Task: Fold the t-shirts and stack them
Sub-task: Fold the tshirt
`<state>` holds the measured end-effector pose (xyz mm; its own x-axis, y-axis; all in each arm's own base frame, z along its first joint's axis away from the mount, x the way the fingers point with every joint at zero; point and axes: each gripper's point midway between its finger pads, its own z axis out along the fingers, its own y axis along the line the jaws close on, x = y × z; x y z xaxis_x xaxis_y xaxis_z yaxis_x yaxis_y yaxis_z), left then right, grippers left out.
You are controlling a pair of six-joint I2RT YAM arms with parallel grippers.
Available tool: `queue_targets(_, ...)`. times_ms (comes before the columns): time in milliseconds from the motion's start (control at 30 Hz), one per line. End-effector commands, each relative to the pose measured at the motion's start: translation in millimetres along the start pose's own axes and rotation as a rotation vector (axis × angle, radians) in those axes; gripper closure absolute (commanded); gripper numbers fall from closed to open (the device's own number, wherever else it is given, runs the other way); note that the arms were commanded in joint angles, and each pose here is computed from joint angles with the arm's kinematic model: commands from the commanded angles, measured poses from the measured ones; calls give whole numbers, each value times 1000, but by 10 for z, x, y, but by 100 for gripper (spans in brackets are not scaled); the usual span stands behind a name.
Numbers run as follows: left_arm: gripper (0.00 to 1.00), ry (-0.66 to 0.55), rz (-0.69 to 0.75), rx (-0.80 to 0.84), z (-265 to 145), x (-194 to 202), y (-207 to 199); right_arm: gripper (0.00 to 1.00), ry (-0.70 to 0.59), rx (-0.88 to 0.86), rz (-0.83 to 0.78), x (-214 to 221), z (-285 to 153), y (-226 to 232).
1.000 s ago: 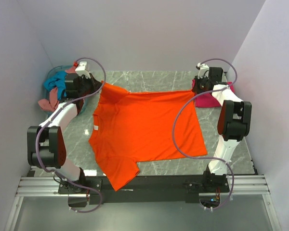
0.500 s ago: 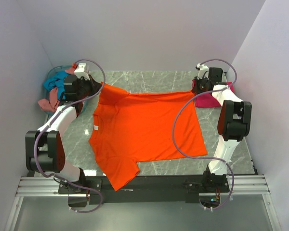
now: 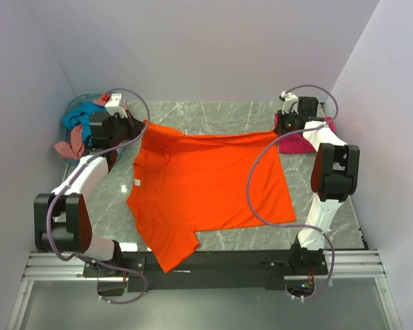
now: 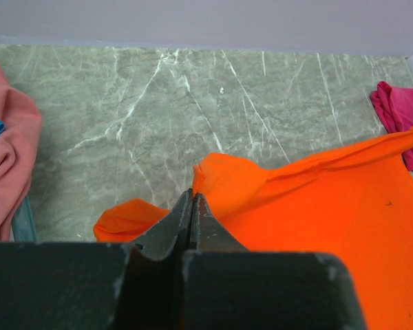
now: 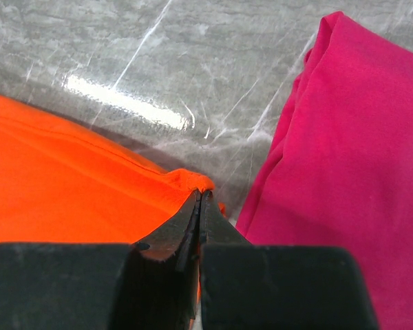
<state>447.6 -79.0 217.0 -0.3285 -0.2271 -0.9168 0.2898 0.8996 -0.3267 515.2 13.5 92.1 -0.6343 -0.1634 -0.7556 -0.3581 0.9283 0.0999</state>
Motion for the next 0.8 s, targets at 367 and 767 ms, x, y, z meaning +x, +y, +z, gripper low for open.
queue_targets(367, 100, -51, 32, 7, -272, -114, -106, 100, -65, 27, -35, -227, -176, -49)
queue_targets(767, 100, -41, 23, 0, -305, -72, -102, 100, -72, 28, -35, -182, -232, -81)
